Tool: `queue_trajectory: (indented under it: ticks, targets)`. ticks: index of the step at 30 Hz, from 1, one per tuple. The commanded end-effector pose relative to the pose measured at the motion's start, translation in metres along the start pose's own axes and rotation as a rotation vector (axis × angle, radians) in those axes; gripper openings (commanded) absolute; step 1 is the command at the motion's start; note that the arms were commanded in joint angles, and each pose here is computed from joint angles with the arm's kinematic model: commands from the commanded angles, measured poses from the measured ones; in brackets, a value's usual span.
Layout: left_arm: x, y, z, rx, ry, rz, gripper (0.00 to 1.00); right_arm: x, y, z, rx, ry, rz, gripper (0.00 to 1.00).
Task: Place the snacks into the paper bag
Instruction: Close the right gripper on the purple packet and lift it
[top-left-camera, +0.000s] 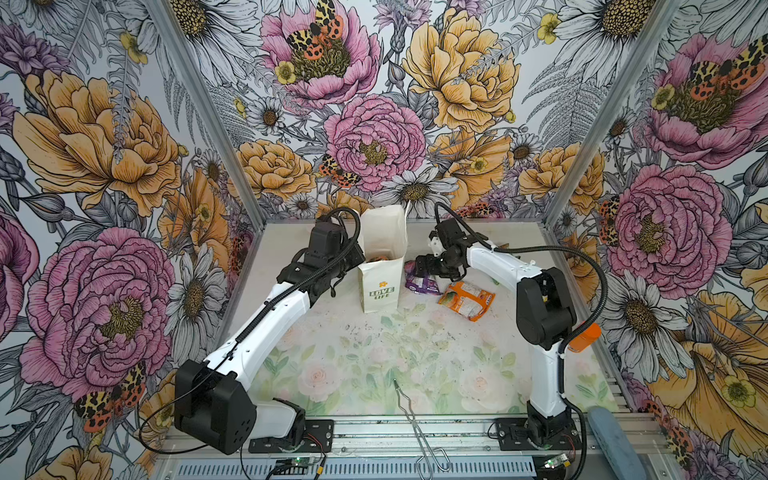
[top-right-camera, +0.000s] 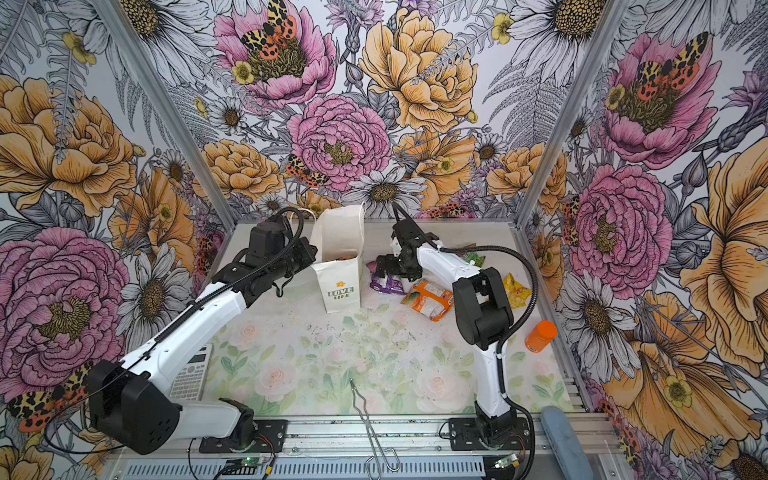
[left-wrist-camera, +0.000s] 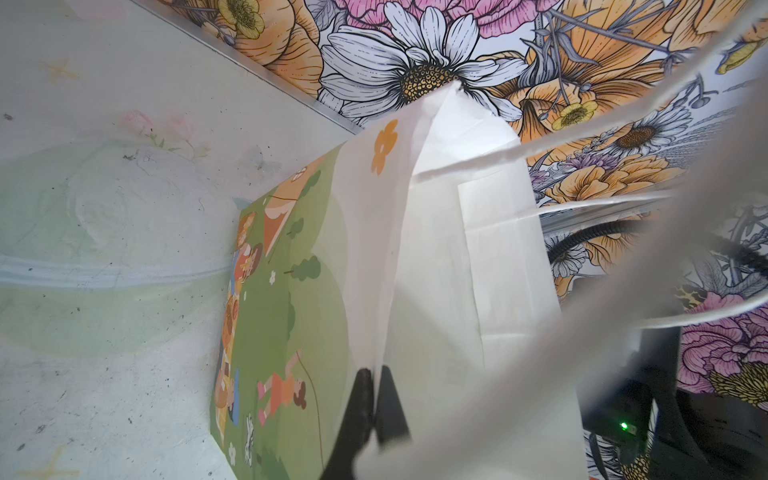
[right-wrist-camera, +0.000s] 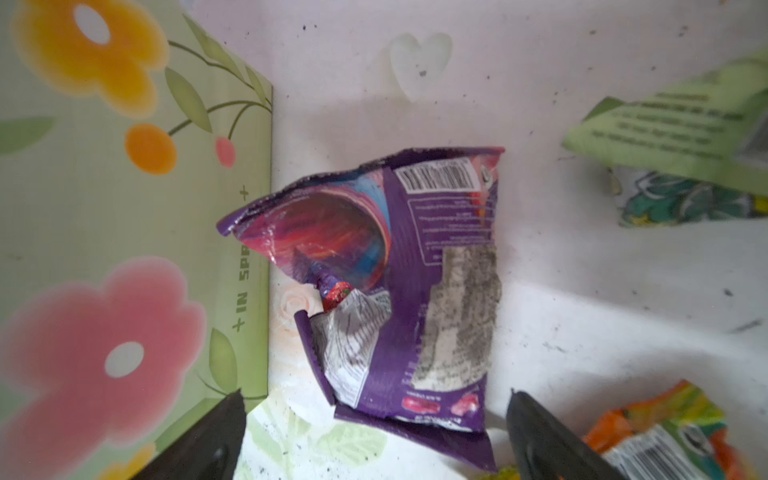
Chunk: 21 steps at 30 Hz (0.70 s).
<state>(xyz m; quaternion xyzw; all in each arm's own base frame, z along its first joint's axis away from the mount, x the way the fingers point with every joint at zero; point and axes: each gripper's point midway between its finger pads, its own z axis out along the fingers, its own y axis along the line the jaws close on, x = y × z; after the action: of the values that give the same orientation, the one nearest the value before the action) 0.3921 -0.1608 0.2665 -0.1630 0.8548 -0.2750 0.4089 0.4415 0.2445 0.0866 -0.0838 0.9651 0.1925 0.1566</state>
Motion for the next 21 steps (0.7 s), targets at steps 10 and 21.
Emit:
queue_trajectory:
  ticks: [10,21]
  targets:
    - [-0.008,-0.004,-0.005,0.027,-0.031,-0.019,0.00,-0.009,0.004,0.030,0.117,-0.028,-0.046,1.00]
    - [-0.007,-0.003,-0.005,0.026,-0.030,-0.018,0.00,0.009,-0.003,0.062,0.227,0.010,-0.079,1.00]
